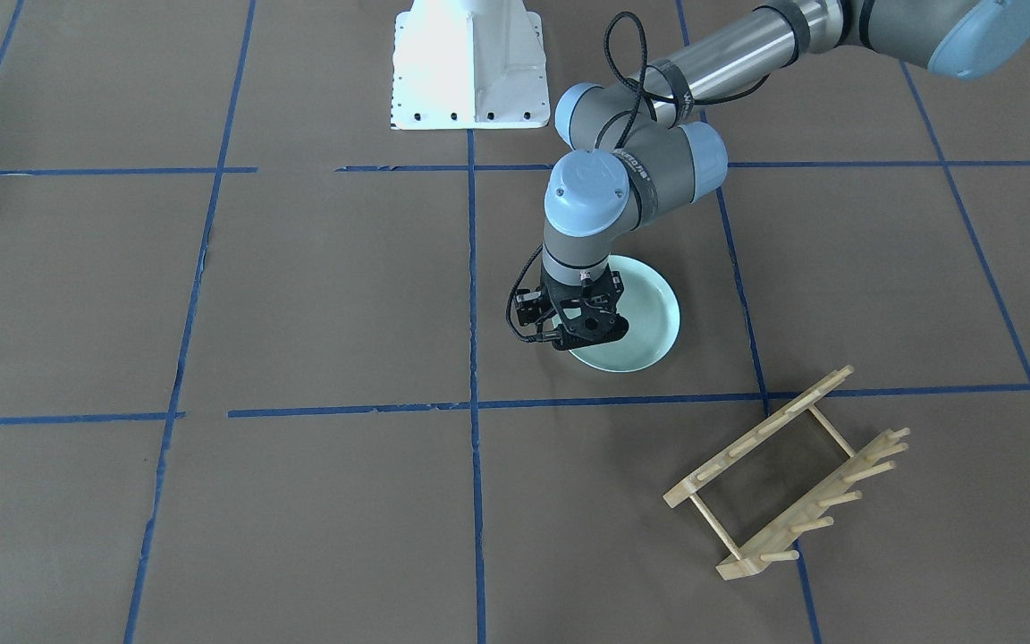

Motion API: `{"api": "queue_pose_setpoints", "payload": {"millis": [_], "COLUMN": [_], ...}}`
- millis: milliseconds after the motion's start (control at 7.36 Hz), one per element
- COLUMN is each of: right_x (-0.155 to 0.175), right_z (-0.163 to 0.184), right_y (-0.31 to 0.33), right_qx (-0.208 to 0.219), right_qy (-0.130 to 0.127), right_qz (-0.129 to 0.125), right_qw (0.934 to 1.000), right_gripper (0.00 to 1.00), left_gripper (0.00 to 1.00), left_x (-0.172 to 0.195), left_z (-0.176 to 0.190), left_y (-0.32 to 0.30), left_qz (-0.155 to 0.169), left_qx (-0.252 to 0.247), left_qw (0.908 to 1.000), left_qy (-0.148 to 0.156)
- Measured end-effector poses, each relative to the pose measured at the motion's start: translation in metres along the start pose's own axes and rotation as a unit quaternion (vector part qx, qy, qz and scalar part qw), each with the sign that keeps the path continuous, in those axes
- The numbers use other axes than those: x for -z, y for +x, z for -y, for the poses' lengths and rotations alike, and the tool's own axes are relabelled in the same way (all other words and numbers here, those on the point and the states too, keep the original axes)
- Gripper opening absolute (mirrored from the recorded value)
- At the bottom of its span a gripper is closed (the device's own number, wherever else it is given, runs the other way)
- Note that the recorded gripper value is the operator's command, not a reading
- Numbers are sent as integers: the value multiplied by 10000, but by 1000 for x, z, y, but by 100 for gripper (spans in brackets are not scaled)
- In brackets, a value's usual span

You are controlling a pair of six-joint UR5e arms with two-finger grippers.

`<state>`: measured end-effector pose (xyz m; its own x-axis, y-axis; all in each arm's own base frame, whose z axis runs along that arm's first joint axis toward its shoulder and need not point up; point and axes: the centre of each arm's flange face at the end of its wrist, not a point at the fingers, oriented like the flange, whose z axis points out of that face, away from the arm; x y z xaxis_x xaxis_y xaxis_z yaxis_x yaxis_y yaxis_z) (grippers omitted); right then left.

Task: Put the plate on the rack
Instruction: 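Close the left gripper on the plate's rim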

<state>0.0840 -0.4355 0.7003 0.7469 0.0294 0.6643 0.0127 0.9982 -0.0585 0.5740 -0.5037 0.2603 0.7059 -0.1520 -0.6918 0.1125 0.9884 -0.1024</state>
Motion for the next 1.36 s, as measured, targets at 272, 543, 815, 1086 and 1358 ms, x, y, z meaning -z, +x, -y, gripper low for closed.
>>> {"api": "queue_pose_setpoints", "payload": {"millis": [272,543,815,1086,1358], "right_x": [0,0,0,0,0], "right_z": [0,0,0,0,0], "right_y": [0,0,0,0,0], "right_qx": [-3,-4,-5,-5,-6], "right_qy": [-1,-1,0,0,-1], "right_qz": [0,0,0,0,0], "right_qw": [10000,10000,10000,10000,10000], "right_gripper": [100,100,100,100,100], "left_gripper": [39,23,23,23,15], "left_x": [1,2,3,2,1], "left_z": [0,-1,-1,-2,-3], "left_y": [0,2,3,3,3], "left_qz": [-9,-25,-41,-72,-75], "left_qx": [-3,-5,-13,-31,-38], "left_qw": [10000,10000,10000,10000,10000], "left_qy": [1,0,1,6,2]}}
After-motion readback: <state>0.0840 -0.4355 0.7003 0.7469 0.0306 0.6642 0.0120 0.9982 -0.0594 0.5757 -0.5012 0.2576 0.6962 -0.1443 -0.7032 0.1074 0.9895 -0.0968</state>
